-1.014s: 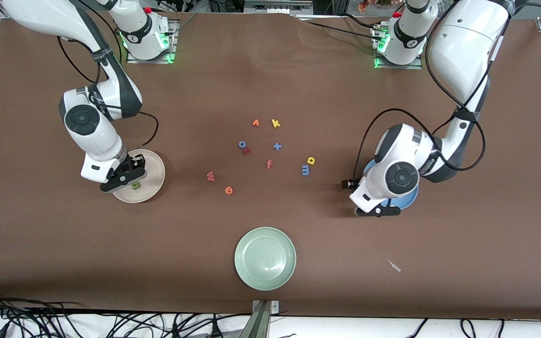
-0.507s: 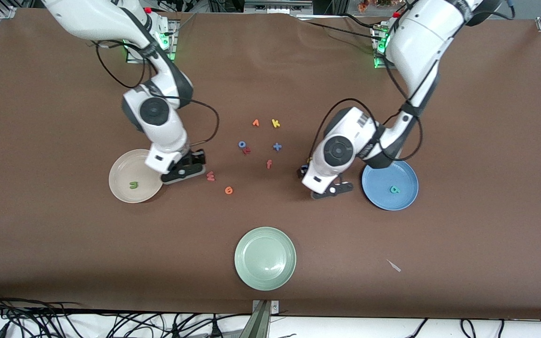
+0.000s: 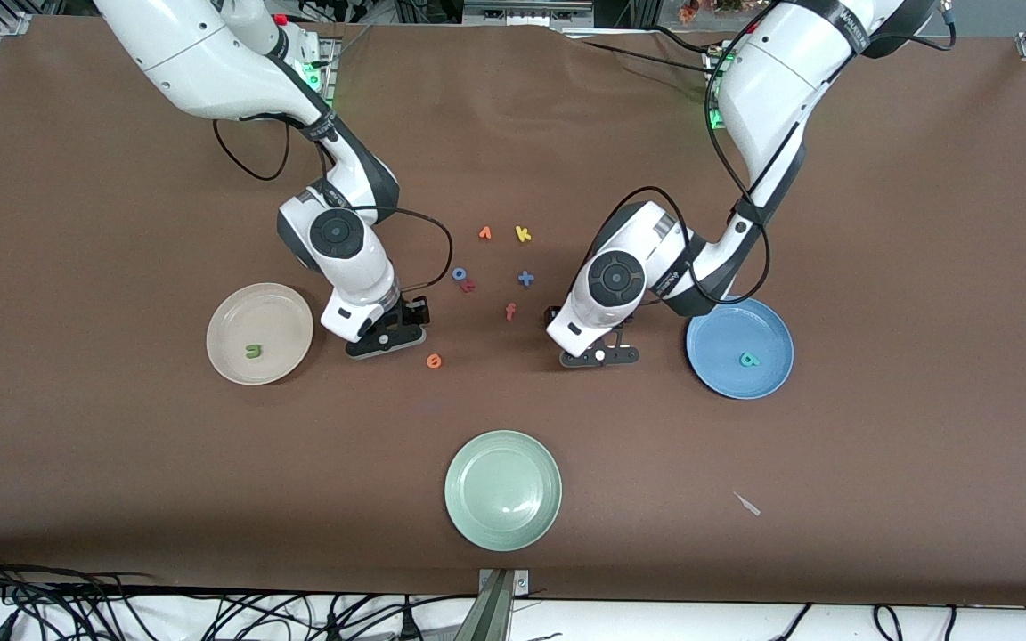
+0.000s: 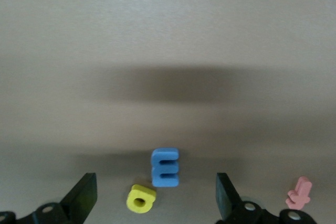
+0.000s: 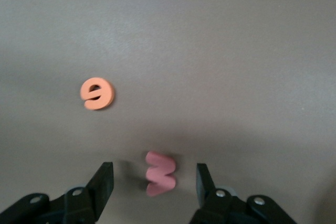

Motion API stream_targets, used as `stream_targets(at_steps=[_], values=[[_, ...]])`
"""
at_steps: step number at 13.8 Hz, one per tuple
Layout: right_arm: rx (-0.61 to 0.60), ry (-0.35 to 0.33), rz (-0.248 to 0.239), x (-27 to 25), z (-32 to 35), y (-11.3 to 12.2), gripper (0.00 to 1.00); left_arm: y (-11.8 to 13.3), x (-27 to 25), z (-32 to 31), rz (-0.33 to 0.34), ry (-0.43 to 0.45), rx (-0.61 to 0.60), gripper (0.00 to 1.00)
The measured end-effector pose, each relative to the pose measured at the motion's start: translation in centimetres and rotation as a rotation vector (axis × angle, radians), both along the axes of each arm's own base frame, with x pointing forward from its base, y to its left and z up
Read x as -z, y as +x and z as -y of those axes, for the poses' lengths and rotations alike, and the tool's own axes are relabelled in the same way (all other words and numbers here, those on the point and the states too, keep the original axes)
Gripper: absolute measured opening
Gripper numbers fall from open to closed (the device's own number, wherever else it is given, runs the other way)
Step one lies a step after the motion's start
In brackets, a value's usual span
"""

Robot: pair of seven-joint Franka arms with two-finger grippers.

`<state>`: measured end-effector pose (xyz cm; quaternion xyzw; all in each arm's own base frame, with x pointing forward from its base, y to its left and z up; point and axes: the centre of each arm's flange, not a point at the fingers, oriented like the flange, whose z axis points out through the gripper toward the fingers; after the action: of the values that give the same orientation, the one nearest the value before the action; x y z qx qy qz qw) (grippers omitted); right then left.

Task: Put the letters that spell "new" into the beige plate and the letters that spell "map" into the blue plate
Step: 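Grasp the E with the left gripper while the right gripper places the m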

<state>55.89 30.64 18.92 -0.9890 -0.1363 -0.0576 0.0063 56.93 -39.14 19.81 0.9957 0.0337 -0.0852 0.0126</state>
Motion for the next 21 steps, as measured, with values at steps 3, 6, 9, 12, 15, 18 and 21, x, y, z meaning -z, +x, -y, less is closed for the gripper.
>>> stream_targets(at_steps=[3, 6, 9, 12, 15, 18, 21], values=[[0.014, 0.003, 0.003, 1.0, 0.2, 0.0, 0.7, -0.9, 1.9, 1.1, 0.018, 0.013, 0.053, 0.89], [0.031, 0.005, -0.005, 1.4, -1.0, -0.8, 0.61, -1.7, 3.4, 1.2, 0.044, 0.064, 0.125, 0.72], [0.034, 0.0, -0.001, 1.3, -0.9, -0.7, 0.41, -1.6, 3.0, 1.3, 0.05, 0.068, 0.132, 0.41], [0.029, -0.014, 0.013, 1.1, 0.2, 0.1, 0.26, -1.6, 2.6, 1.3, 0.05, 0.07, 0.131, 0.33], [-0.066, -0.08, 0.034, -0.4, 3.6, 2.4, 0.26, -0.5, 1.5, 0.3, 0.057, 0.075, 0.112, 0.3], [-0.174, -0.18, 0.025, -4.5, 9.3, 4.3, 0.26, 1.3, -1.0, -1.7, 0.064, 0.089, 0.089, 0.3], [-0.205, -0.224, -0.025, -6.2, 17.5, 3.3, 0.26, 2.7, -3.6, -4.8, 0.033, 0.121, 0.134, 0.3]])
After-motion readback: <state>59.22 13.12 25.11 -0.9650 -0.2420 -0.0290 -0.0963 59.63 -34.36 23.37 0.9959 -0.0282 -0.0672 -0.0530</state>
